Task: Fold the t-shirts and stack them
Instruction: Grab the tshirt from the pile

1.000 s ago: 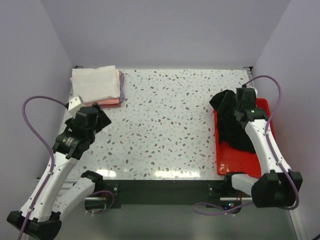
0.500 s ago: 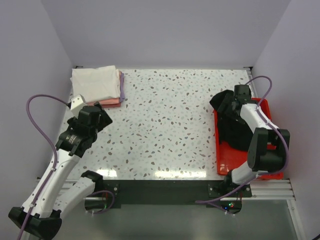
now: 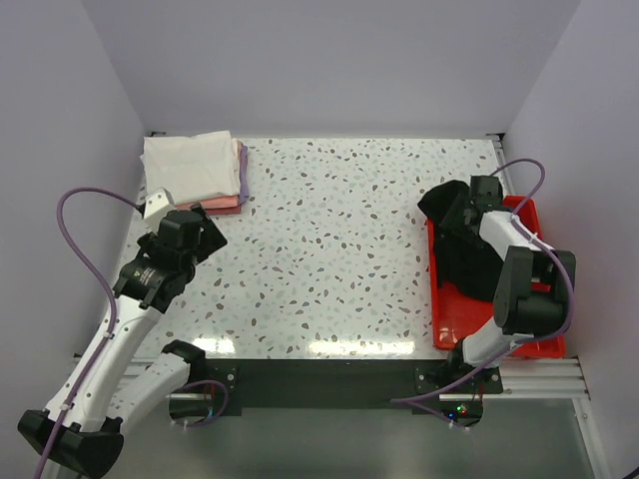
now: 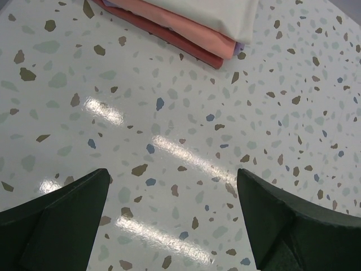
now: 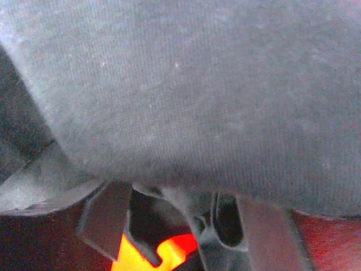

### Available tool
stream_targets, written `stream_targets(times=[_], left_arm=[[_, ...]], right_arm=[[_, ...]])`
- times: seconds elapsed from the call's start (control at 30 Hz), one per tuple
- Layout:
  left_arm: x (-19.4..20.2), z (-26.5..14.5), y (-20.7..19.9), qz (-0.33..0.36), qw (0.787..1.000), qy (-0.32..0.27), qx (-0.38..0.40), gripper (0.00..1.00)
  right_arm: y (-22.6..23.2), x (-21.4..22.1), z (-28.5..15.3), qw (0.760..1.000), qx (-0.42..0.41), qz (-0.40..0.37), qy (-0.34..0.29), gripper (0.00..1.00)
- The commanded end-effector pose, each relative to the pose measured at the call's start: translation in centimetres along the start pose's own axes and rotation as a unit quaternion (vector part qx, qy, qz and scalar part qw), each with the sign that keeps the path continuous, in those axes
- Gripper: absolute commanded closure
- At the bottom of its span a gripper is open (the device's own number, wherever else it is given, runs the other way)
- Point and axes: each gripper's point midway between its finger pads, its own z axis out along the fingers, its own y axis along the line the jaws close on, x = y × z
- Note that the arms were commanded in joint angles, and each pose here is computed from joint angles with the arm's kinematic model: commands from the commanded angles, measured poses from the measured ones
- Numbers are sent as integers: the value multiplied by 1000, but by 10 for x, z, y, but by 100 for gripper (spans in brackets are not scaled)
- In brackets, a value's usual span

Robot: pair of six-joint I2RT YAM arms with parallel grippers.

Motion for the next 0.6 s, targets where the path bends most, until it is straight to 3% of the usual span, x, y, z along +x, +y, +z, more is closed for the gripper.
stream_targets(times=[0.0,0.03,0.07,0.17,0.3,0.57], left_arm=[[-3,1,-3,-9,1000,-11,10,0],[-3,0,-3,-9,1000,-11,11,0],[-3,-1,-3,-10,1000,-10,14,0],[-4,-5,-2,-15,1000,-13,19,0],[-6,-9,-1,-20,999,-17,24,0],[-4,-10,-4,-28,999,-13,34,0]], right_arm=[[5,-5,8,1000,-17,15,-10,32],[5,-1,8,1000,-19,15,-5,55],[4,0,7,1000,-18,17,-5,68],[0,-13,-14,999,-13,23,-32,100],[-1,-32,-47,997,-20,13,-69,100],[33,-96,-173,971,-146,10,-191,100]])
